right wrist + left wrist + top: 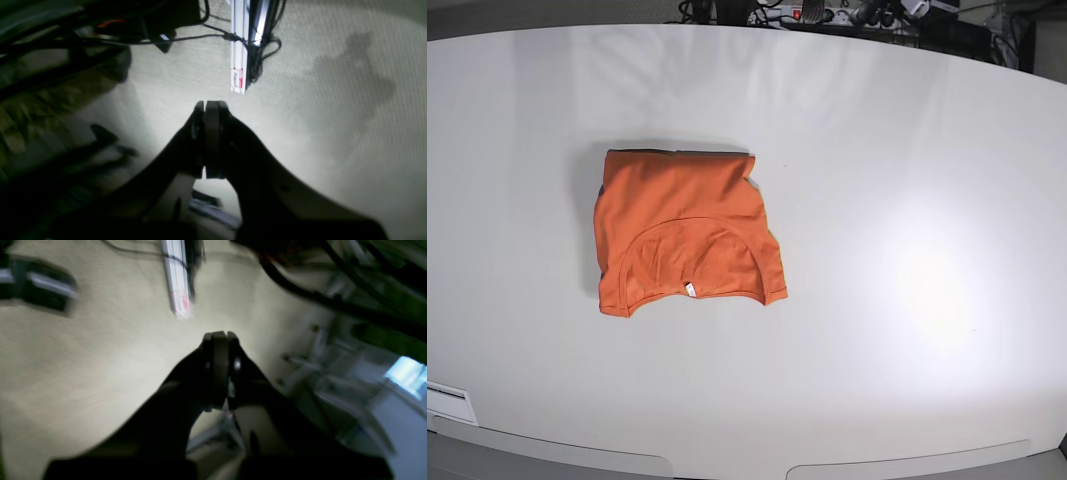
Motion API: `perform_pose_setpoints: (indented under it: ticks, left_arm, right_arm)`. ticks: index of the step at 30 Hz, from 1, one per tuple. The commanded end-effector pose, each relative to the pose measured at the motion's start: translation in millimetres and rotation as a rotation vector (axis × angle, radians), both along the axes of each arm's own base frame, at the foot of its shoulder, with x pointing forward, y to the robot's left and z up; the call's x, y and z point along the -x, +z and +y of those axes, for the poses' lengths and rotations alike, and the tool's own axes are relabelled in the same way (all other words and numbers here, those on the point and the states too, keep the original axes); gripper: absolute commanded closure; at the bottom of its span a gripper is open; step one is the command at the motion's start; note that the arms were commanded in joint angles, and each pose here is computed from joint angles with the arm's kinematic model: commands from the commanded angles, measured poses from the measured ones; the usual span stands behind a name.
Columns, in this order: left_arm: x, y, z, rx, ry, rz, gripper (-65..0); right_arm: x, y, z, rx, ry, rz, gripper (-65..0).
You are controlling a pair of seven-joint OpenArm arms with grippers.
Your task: Fold the T-shirt properly
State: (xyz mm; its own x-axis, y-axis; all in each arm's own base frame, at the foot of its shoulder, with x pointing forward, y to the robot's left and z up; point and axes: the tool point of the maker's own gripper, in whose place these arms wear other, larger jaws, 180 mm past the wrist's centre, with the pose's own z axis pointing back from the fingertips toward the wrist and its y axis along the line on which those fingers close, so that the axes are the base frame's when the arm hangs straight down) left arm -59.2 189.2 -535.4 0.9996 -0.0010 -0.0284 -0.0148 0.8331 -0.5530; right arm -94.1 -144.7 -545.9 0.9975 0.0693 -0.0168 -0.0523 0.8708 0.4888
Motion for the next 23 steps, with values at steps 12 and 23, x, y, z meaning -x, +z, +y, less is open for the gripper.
perform_pose_setpoints:
  ticks: [12,23]
  left_arm:
    - [-52,-94,-31,-0.33,-0.026,-0.217,0.0]
    - [-43,-100,-85,-0.31,-0.055,-0.216,0.0]
  right_arm:
    - [-62,-78,26,0.266,0.252,-0.128,0.0]
    - [-73,-76,107,0.203,0.297,-0.197,0.0]
